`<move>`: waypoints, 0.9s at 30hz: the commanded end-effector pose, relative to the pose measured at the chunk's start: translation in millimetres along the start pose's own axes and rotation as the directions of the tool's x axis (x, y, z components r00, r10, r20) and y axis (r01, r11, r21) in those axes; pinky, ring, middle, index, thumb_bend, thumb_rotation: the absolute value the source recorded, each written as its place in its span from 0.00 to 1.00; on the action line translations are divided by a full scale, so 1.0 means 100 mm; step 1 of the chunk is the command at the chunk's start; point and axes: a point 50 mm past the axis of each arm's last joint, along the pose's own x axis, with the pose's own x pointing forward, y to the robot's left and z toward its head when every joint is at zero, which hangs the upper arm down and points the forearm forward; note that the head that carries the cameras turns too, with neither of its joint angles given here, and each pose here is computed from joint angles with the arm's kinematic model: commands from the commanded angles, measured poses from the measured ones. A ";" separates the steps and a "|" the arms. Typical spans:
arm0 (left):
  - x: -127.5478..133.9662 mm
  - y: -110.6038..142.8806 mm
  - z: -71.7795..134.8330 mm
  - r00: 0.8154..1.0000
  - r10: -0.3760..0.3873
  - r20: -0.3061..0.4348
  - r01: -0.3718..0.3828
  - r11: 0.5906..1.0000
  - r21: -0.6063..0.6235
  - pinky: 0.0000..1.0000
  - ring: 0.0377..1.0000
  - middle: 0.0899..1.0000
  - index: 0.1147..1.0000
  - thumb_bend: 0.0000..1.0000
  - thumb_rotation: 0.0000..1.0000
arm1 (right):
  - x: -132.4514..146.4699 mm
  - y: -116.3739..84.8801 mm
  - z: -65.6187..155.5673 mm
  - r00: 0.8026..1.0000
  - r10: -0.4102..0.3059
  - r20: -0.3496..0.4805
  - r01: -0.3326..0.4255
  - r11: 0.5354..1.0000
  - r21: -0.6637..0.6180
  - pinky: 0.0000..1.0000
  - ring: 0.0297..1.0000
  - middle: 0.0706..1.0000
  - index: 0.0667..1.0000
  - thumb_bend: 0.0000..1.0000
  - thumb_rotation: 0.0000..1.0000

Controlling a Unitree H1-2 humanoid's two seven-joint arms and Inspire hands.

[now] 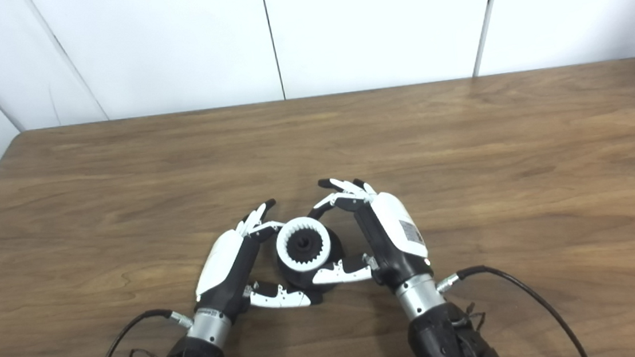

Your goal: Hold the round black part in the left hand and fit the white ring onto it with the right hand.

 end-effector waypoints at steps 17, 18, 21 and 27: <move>0.04 0.10 0.12 0.999 0.019 0.037 -0.018 1.000 -0.012 1.00 1.00 1.00 0.57 0.91 0.28 | 0.02 -0.11 0.01 0.994 0.105 -0.018 -0.106 0.992 -0.074 0.92 0.95 0.94 0.83 0.91 0.38; 0.04 0.10 0.12 0.999 0.018 0.036 -0.018 1.000 -0.012 1.00 1.00 1.00 0.57 0.91 0.28 | 0.02 -0.12 0.01 0.993 0.117 -0.020 -0.118 0.990 -0.080 0.91 0.95 0.95 0.88 0.94 0.41; 0.05 0.11 0.12 0.999 0.020 0.035 -0.020 1.000 -0.005 1.00 1.00 1.00 0.57 0.91 0.28 | 0.02 -0.15 0.01 0.989 0.147 -0.025 -0.149 0.984 -0.095 0.92 0.98 0.99 0.98 1.00 0.46; 0.05 0.11 0.12 0.999 0.023 0.035 -0.023 1.000 0.003 1.00 1.00 1.00 0.57 0.92 0.29 | 0.02 -0.17 0.00 0.981 0.187 -0.044 -0.191 0.976 -0.109 0.94 1.00 1.00 1.00 1.00 0.45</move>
